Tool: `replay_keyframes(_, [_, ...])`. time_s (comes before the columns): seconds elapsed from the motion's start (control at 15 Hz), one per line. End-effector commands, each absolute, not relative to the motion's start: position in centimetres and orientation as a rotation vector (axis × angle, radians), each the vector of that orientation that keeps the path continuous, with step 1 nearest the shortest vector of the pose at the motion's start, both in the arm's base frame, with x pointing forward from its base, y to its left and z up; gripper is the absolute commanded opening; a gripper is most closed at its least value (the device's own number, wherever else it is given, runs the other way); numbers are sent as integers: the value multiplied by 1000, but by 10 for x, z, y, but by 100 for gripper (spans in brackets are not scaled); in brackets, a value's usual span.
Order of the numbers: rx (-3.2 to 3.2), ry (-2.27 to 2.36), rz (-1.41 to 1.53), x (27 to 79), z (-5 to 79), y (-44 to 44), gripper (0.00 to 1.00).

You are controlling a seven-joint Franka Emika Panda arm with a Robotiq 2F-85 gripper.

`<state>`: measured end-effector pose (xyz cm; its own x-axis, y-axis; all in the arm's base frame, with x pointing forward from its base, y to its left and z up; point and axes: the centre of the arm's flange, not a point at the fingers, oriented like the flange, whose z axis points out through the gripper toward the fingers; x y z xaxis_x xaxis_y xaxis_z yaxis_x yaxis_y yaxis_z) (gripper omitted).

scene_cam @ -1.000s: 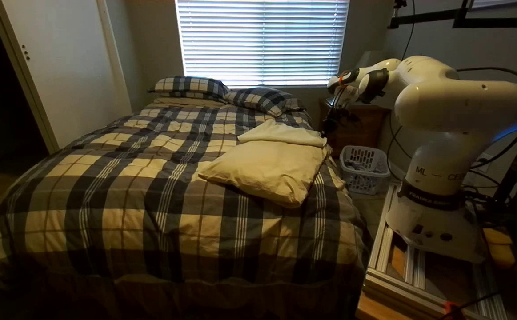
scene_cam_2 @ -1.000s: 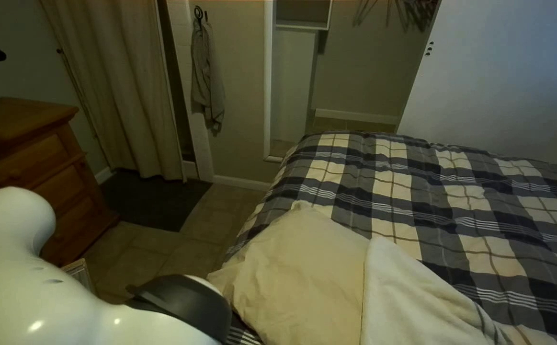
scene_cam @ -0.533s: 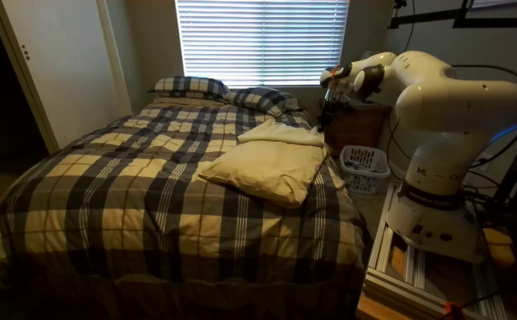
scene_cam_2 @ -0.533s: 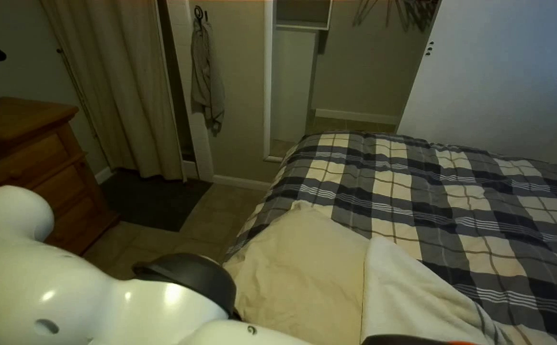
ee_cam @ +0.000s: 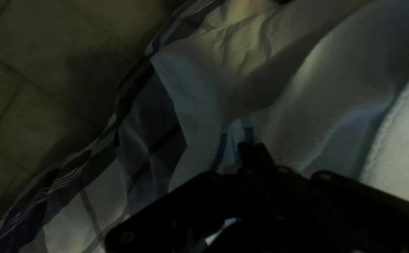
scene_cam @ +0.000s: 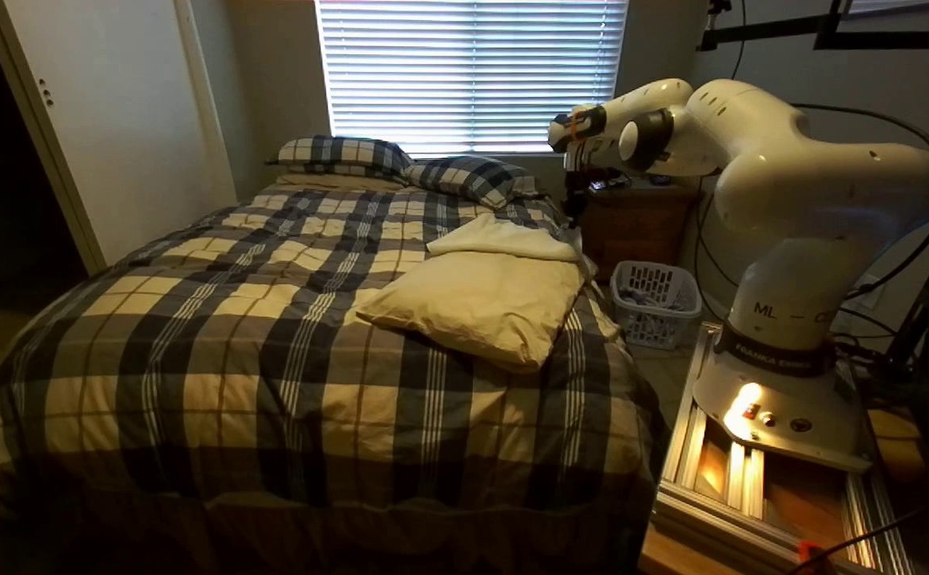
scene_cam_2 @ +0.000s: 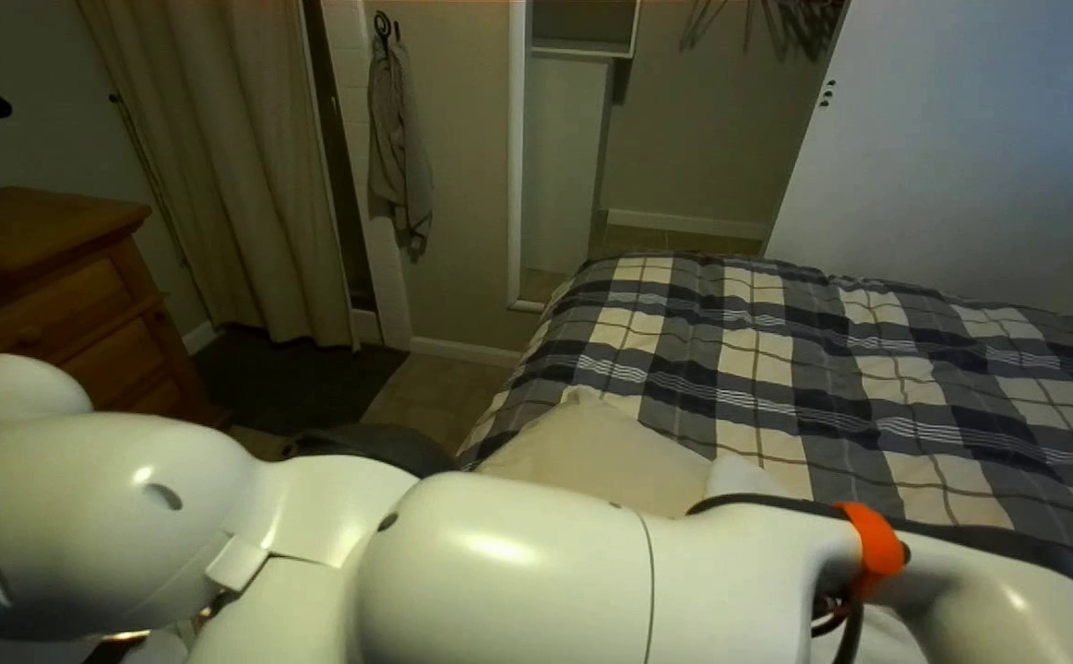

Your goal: Fold the towel into a triangle twice.

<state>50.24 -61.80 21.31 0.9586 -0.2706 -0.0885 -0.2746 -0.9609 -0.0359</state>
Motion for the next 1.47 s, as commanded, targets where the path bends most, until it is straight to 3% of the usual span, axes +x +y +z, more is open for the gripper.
replay_keyframes(0.0, [-3142,339,260,522,226,-595,1])
replay_keyframes(1.4, [-3262,-379,217,635,254,-430,1])
